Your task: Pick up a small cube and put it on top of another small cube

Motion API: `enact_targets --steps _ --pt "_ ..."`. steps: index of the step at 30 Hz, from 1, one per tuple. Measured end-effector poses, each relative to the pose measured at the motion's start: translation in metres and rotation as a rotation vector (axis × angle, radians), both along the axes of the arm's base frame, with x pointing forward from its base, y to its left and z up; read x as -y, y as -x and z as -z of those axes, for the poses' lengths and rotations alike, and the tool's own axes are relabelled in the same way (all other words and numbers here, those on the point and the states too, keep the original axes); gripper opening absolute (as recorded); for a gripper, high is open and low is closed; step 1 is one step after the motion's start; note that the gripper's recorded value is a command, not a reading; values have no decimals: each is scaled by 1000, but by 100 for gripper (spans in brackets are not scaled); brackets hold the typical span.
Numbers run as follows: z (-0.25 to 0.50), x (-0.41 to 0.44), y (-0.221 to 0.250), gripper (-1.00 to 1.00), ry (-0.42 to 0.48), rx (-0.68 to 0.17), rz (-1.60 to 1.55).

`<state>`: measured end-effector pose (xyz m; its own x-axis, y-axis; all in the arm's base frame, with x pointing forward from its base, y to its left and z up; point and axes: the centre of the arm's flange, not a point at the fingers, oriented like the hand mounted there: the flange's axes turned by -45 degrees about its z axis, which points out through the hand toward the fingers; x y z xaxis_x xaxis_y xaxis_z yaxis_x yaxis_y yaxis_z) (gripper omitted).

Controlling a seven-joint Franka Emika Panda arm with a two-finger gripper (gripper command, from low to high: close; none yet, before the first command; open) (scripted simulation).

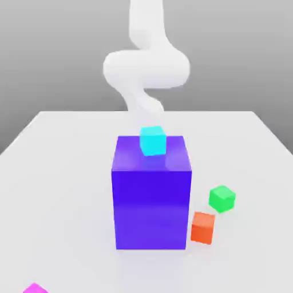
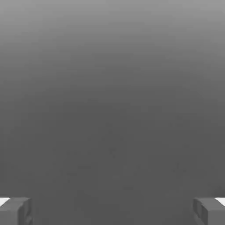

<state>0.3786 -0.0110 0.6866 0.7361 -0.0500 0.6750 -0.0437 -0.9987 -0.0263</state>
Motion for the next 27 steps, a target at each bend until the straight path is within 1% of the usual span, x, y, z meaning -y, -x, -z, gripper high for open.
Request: enact_targets --steps 7,14,21,27 --pt "83 38 -81 0 -49 -164 100" --pt "184 83 -138 0 -97 -322 206" --pt "299 135 -167 0 -144 -478 326" --pt "405 169 -171 0 -178 -612 417"
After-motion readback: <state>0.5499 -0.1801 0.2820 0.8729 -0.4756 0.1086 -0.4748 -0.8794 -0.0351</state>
